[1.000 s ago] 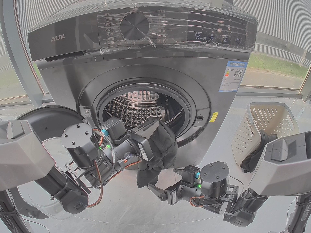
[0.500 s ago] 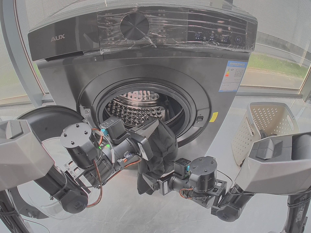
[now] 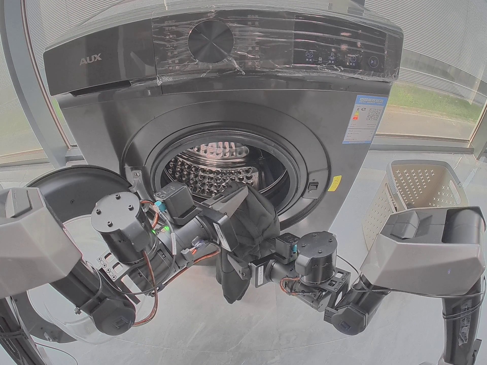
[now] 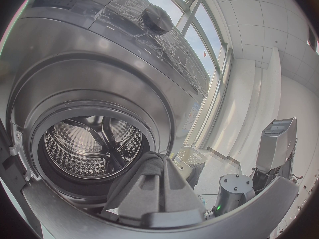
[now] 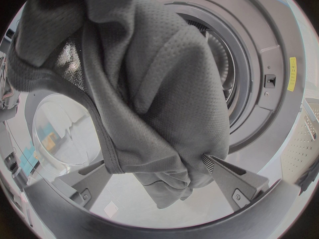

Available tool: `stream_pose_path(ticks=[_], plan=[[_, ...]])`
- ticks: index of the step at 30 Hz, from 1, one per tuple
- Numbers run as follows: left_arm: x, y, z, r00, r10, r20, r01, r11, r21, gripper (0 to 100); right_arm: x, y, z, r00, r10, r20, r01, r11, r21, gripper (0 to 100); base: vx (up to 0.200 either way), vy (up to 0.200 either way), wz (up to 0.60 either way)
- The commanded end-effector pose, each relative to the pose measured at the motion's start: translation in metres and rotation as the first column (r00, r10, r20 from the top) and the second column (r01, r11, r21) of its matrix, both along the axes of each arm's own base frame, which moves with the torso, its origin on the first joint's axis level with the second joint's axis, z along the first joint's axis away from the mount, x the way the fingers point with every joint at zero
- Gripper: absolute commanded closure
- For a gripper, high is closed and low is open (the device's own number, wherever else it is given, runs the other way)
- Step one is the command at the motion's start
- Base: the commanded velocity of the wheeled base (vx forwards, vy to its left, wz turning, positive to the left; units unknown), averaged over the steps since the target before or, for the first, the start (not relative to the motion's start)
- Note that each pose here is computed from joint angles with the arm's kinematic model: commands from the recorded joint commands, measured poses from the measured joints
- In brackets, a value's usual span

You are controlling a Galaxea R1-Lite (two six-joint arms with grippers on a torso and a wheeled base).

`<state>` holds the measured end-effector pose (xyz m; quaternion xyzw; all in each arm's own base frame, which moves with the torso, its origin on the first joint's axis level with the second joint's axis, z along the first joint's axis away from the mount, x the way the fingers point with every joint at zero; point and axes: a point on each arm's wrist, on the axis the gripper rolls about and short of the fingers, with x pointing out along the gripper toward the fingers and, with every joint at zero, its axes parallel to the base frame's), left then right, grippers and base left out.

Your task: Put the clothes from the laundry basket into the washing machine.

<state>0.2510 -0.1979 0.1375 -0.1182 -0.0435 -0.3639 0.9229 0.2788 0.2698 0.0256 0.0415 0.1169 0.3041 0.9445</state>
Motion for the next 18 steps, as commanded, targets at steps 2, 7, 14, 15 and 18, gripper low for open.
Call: stream_pose_path(ticks=[2,7,14,15,18], plan=[[0.0,0.001,0.0,1.0,0.003,0.001,-0.003,1.0,0.001,100,-0.001,0.002,0.0,1.0,0.006,0.001,-0.006,1.0,0.003,0,0.0,0.0,0.0],[0.001,0.001,-0.001,1.0,0.006,-0.004,-0.006,1.0,0.003,100,-0.004,0.003,0.003,1.0,0.012,0.004,-0.012,1.0,0.006,100,0.0,0.0,0.0],[0.009,0.01,-0.004,0.999,0.043,-0.01,-0.043,0.999,0.012,100,-0.011,-0.003,0.013,1.0,0.013,0.006,-0.014,1.0,0.011,100,0.0,0.0,0.0],[0.01,0.012,-0.004,0.999,0.049,-0.01,-0.049,0.999,0.012,100,-0.013,-0.005,0.015,1.0,0.013,0.006,-0.014,1.0,0.011,100,0.0,0.0,0.0],[0.01,0.013,-0.004,0.999,0.054,-0.009,-0.054,0.998,0.013,100,-0.02,-0.012,0.022,1.0,0.014,0.008,-0.014,1.0,0.011,100,0.0,0.0,0.0]])
